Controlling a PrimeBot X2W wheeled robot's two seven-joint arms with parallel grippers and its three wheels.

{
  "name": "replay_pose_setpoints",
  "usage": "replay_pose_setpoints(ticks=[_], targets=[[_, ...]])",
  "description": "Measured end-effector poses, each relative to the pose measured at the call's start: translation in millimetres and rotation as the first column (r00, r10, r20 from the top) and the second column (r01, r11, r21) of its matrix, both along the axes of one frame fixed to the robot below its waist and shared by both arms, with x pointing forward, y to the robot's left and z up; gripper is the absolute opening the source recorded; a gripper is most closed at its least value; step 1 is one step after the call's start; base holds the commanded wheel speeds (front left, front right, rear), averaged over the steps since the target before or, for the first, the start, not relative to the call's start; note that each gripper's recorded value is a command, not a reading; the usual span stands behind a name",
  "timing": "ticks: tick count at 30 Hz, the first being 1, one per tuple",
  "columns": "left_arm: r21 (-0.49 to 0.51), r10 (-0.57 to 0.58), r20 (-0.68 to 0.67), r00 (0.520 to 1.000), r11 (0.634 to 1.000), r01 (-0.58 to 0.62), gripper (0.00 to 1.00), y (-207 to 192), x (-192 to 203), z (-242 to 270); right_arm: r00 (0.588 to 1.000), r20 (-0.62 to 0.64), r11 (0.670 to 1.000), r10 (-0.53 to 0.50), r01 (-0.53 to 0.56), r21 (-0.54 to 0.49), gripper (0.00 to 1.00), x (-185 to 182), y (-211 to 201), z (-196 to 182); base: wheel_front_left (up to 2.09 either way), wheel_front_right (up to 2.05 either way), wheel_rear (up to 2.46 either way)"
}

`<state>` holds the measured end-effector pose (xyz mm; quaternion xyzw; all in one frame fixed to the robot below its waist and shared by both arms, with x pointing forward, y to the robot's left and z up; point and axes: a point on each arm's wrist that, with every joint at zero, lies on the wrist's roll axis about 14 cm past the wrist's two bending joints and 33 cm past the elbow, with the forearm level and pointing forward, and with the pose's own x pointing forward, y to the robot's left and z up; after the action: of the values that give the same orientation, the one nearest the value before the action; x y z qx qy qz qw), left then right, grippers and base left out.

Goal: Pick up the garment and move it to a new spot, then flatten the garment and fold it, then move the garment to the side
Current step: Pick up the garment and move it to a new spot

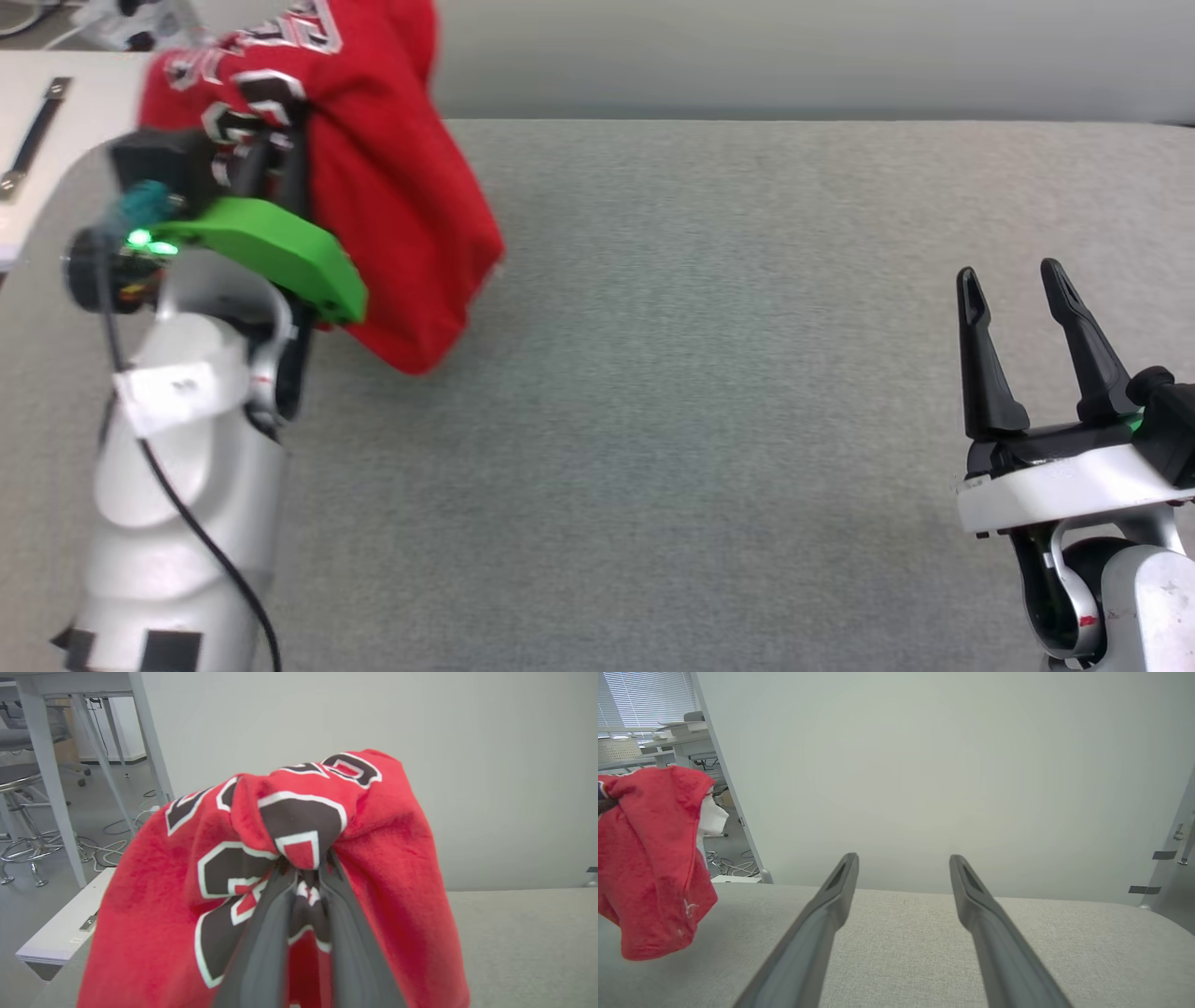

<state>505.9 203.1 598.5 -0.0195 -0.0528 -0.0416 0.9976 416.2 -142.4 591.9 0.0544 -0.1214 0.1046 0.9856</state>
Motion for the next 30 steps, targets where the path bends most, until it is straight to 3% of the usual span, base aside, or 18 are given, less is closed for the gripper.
replay_pose_setpoints(ticks=[7, 11, 16, 19, 22, 23, 26, 30], targets=[[-0.027, -0.280, -0.060, 0.958, 0.960, 0.279, 0.00, -115, -3, -23, 0.995, -0.032, 0.995, -0.100, 0.099, -0.015, 1.00, -10, -34, -9, 0.00, 0.00, 0.00], [-0.045, -0.435, -0.088, 0.896, 0.900, 0.433, 0.00, -177, -14, -37, 0.987, -0.062, 0.989, -0.147, 0.146, -0.022, 1.00, -13, -50, -19, 0.00, 0.00, 0.00], [-0.080, -0.600, -0.168, 0.782, 0.799, 0.596, 0.00, -244, -43, -71, 0.977, -0.096, 0.982, -0.191, 0.189, -0.027, 1.00, -15, -65, -32, 0.00, 0.00, 0.00], [-0.111, -0.660, -0.269, 0.701, 0.745, 0.658, 0.00, -270, -64, -107, 0.971, -0.116, 0.978, -0.207, 0.205, -0.027, 1.00, -15, -71, -40, 0.00, 0.00, 0.00], [-0.147, -0.683, -0.370, 0.630, 0.712, 0.686, 0.00, -282, -85, -147, 0.966, -0.138, 0.976, -0.217, 0.215, -0.031, 1.00, -14, -74, -49, 0.00, 0.00, 0.00], [-0.186, -0.690, -0.461, 0.558, 0.690, 0.700, 0.00, -287, -106, -182, 0.961, -0.154, 0.973, -0.231, 0.227, -0.038, 1.00, -13, -79, -55, 0.00, 0.00, 0.00], [-0.209, -0.700, -0.488, 0.521, 0.674, 0.709, 0.00, -291, -116, -197, 0.957, -0.170, 0.972, -0.236, 0.232, -0.044, 1.00, -11, -81, -62, 0.00, 0.00, 0.00], [-0.221, -0.708, -0.469, 0.528, 0.672, 0.707, 0.00, -291, -119, -196, 0.959, -0.168, 0.974, -0.228, 0.224, -0.042, 1.00, -7, -79, -62, 0.00, 0.00, 0.00]])
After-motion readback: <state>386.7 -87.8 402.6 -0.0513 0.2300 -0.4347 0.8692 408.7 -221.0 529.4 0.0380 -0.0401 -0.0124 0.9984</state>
